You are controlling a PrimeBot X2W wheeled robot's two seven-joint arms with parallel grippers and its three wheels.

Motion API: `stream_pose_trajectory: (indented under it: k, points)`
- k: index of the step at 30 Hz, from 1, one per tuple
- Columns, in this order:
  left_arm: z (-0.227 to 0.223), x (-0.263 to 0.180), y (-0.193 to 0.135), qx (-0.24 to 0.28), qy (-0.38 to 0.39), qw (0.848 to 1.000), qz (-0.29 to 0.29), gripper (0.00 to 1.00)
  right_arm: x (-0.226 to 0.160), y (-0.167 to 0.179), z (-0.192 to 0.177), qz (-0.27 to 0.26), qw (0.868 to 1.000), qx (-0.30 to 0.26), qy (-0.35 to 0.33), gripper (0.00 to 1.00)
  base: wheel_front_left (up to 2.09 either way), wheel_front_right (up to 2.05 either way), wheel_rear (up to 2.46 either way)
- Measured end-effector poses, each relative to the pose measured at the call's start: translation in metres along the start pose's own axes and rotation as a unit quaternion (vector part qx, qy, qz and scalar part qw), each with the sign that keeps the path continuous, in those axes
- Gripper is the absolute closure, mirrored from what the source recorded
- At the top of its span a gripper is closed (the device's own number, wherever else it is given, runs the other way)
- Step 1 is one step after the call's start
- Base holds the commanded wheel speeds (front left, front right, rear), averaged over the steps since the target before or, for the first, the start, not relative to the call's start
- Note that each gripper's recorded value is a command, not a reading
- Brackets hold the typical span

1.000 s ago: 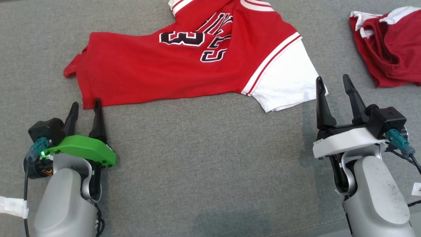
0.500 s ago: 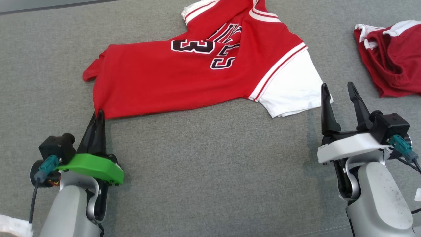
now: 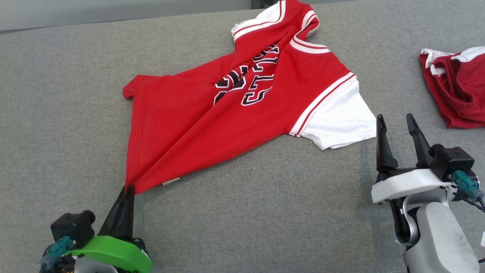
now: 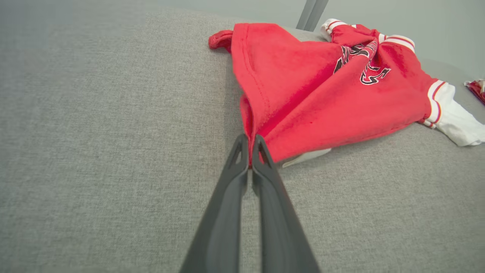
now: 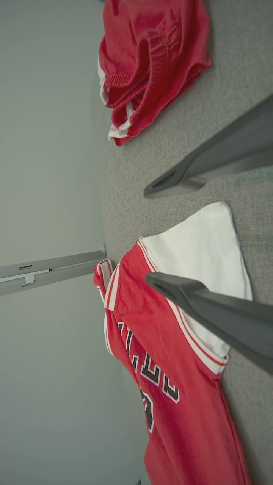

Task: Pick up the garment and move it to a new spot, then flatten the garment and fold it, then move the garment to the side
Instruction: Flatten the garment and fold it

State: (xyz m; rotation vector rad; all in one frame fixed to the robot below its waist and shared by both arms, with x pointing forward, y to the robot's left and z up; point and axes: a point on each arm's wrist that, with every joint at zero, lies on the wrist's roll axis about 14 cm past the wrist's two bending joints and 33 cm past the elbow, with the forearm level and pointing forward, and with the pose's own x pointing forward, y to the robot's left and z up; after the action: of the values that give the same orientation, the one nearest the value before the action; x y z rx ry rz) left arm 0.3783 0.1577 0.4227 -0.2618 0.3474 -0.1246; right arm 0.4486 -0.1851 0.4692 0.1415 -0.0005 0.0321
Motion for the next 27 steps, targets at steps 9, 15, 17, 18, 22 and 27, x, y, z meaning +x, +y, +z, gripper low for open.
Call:
stream_pose_trajectory:
  k: [9,15,17,18,22,27]
  points:
    - [-0.018,0.017,0.013,-0.033,0.018,0.999,0.027,0.75,-0.009,-0.004,0.002,-0.005,1.0,-0.001,0.001,0.0,0.0,0.0,0.0]
    - [-0.019,0.027,0.019,-0.028,0.006,0.999,0.039,0.0,-0.016,-0.01,0.006,-0.013,1.0,-0.002,-0.002,0.0,0.0,0.0,0.0]
    - [-0.021,0.026,0.022,-0.026,0.004,0.999,0.044,0.0,-0.018,-0.012,0.008,-0.016,1.0,-0.001,-0.003,0.0,0.0,0.0,0.0]
    - [-0.021,0.025,0.024,-0.025,0.0,0.999,0.048,0.0,-0.018,-0.012,0.008,-0.017,1.0,-0.001,-0.004,0.0,0.0,0.0,0.0]
    - [-0.007,0.02,0.036,-0.021,-0.039,0.997,0.066,0.0,-0.017,-0.007,0.014,-0.01,1.0,0.0,-0.012,0.0,0.0,0.0,0.0]
    - [0.015,0.014,0.037,-0.006,-0.088,0.994,0.067,0.0,-0.014,0.005,0.023,0.006,1.0,-0.001,-0.027,0.0,0.0,0.0,0.0]
